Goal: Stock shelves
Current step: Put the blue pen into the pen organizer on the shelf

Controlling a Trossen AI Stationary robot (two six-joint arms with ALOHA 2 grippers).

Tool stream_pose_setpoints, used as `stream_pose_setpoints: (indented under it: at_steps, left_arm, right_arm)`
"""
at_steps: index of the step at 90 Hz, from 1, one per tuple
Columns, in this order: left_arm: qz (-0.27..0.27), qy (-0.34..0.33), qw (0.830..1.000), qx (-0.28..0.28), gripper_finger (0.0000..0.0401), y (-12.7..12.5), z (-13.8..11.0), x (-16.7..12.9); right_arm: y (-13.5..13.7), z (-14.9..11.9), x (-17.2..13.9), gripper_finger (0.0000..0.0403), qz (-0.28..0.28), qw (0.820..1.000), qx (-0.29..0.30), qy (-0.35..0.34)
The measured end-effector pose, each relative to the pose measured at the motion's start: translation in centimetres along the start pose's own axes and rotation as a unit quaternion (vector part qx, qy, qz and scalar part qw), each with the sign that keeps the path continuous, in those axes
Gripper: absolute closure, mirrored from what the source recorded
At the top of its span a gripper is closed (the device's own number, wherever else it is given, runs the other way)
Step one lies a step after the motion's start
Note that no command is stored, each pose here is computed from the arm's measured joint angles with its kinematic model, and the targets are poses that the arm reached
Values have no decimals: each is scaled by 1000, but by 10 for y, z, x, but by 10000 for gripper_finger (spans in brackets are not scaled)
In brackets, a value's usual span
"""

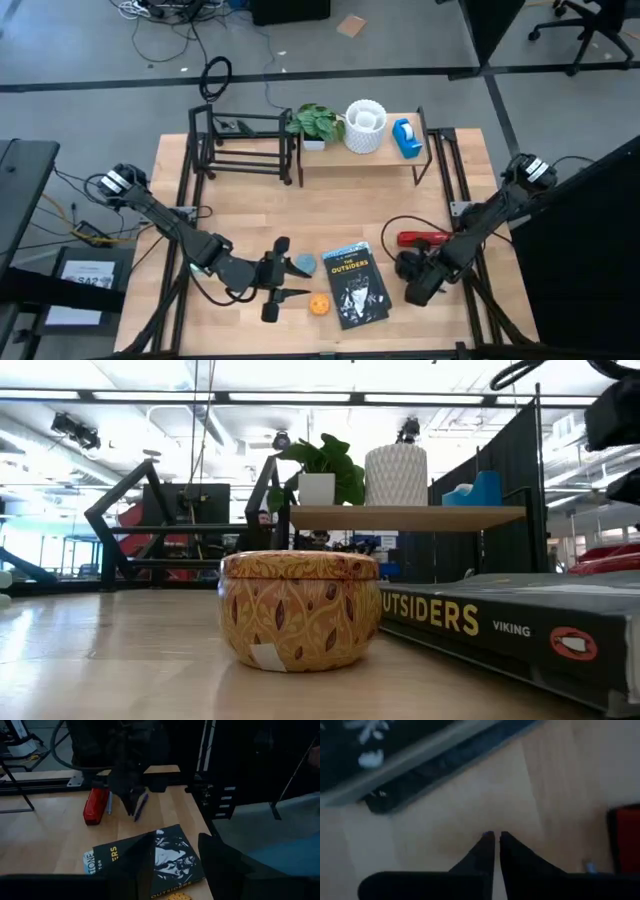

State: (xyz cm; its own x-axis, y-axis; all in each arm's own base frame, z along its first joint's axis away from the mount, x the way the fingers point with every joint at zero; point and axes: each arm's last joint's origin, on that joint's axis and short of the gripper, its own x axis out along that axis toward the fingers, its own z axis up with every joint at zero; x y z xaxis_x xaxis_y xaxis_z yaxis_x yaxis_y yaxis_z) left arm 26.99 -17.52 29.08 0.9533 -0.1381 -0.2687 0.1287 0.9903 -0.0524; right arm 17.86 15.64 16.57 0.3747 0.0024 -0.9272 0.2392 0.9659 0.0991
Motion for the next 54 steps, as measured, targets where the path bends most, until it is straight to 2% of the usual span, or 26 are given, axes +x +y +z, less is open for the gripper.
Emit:
stream_pose_setpoints:
  at_steps: [15,30,39,54]
  left_arm:
    - [0,0,1000,0,270,0,0,0]
    - [0,0,1000,1,270,0,0,0]
    - [0,0,1000,1,270,0,0,0]
    - [0,0,1000,1,270,0,0,0]
  right_arm:
    - [2,0,0,390,29,999,-5,30]
    - [18,-8,-5,318,84,996,-33,18]
    - [20,-20,-9,265,56,998,-40,1]
    - [14,-45,-4,209,5,999,18,-36]
